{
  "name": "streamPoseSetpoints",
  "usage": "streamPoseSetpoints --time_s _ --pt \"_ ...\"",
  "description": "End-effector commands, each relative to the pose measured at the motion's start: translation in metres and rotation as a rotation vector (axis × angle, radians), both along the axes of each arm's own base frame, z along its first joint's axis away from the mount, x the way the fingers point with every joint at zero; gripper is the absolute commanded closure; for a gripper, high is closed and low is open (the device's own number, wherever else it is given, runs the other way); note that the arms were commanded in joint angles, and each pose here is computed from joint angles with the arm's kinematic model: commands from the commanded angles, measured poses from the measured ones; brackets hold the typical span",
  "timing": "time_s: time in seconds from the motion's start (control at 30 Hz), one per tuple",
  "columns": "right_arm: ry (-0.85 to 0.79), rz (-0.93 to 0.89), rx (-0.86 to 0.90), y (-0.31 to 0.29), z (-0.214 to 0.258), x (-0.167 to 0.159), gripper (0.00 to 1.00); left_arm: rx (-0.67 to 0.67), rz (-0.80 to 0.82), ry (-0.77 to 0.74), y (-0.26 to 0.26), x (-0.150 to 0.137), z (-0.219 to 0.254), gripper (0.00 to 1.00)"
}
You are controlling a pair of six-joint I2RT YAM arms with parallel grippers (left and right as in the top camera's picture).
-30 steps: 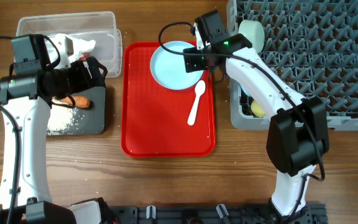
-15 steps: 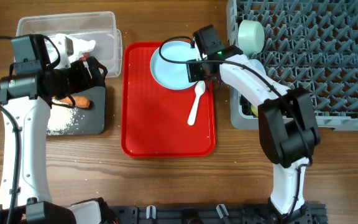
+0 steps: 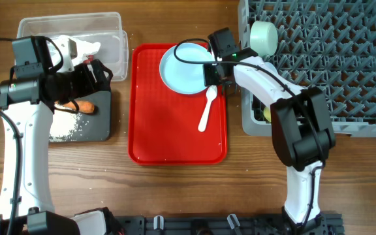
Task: Sort waste into correct bins and load items into the dishwasher rack
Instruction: 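Lift the plate and stand it upright in the rack with the right gripper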
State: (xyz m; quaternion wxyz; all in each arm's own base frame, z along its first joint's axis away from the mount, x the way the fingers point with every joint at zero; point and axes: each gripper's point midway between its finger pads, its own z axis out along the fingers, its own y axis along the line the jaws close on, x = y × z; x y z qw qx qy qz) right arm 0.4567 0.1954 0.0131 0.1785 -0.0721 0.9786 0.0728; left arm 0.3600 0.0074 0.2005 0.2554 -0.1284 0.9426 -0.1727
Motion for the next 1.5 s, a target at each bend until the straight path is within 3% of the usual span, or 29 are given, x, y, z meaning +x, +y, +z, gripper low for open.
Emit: streamPoseSetpoints --time_s 0.0,0.4,0.5,0.7,1.0,1.27,1.47 --pt "0.030 -0.022 -0.025 -0.007 -0.017 -0.002 0.55 0.011 0.011 -0.021 0.003 0.003 0.007 0.00" --pt "0.017 -0.012 -0.025 -0.006 -0.016 0.000 0.84 0.011 0.011 -0.021 0.003 0.003 0.007 0.00" --pt "0.014 -0.012 -0.023 -0.006 -0.014 0.001 0.95 0.011 0.011 -0.021 0.003 0.003 0.007 0.00" --pt "-0.021 -0.004 -0.013 -0.002 0.010 0.009 0.96 0.011 0.011 -0.021 0.003 0.003 0.007 0.00" --pt "-0.229 -0.047 -0.022 -0.010 0.108 0.036 0.96 0.011 0.011 -0.021 0.003 0.003 0.007 0.00" --pt "-0.524 -0.196 -0.078 -0.062 0.243 0.030 0.96 0.011 0.011 -0.021 0.003 0.003 0.007 0.00" --pt "-0.734 -0.385 -0.343 -0.152 0.334 0.003 0.96 0.011 0.011 -0.021 0.003 0.003 0.007 0.00"
